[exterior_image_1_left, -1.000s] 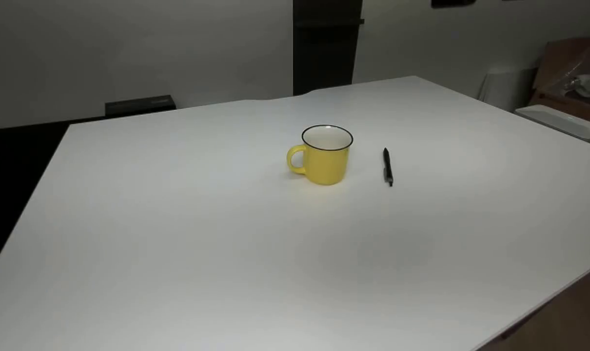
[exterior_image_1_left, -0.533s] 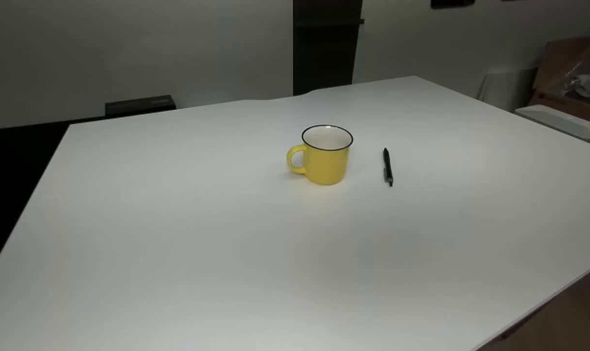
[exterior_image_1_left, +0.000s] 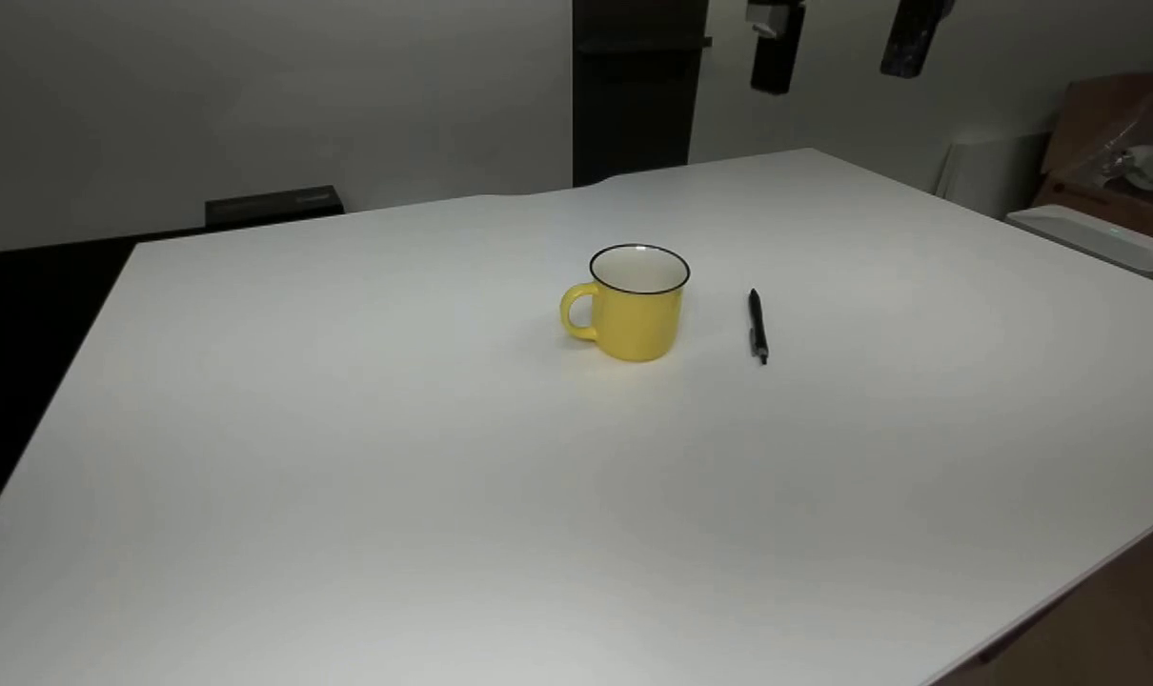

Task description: Pick up the pen from the table and put it in the yellow cup.

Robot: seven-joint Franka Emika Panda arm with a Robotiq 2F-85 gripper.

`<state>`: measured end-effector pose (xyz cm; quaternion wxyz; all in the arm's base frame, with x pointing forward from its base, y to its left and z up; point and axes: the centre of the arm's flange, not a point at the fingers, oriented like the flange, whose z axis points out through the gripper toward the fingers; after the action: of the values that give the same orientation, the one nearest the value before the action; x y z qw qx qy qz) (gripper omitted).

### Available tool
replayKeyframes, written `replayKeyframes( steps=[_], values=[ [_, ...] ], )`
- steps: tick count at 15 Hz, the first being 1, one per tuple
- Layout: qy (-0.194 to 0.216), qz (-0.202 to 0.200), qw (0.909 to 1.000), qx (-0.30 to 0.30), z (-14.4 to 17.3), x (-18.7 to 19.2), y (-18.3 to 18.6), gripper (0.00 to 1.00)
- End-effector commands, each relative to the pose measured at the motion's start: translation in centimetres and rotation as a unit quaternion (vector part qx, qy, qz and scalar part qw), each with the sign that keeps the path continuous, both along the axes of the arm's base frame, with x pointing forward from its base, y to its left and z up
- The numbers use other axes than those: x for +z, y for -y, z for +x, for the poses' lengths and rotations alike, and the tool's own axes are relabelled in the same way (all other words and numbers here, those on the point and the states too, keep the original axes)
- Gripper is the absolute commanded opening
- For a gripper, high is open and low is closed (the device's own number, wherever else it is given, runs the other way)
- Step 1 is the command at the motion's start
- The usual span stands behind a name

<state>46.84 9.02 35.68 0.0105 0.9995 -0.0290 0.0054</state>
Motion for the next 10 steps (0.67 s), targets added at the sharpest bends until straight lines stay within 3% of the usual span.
replayKeyframes(
  steps=[1, 4, 5, 10],
  values=[
    [0.002, -0.013, 0.9967, -0.081, 6.7, -2.8, 2.7, 1.00],
    [0.028, -0.034, 0.9913, -0.124, 10.6, -5.3, 5.2, 1.00],
    [0.018, -0.020, 0.9956, -0.090, 6.7, -4.2, 5.2, 1.00],
    [0.016, -0.021, 0.9959, -0.086, 7.2, -5.1, 5.2, 1.00]
  ],
)
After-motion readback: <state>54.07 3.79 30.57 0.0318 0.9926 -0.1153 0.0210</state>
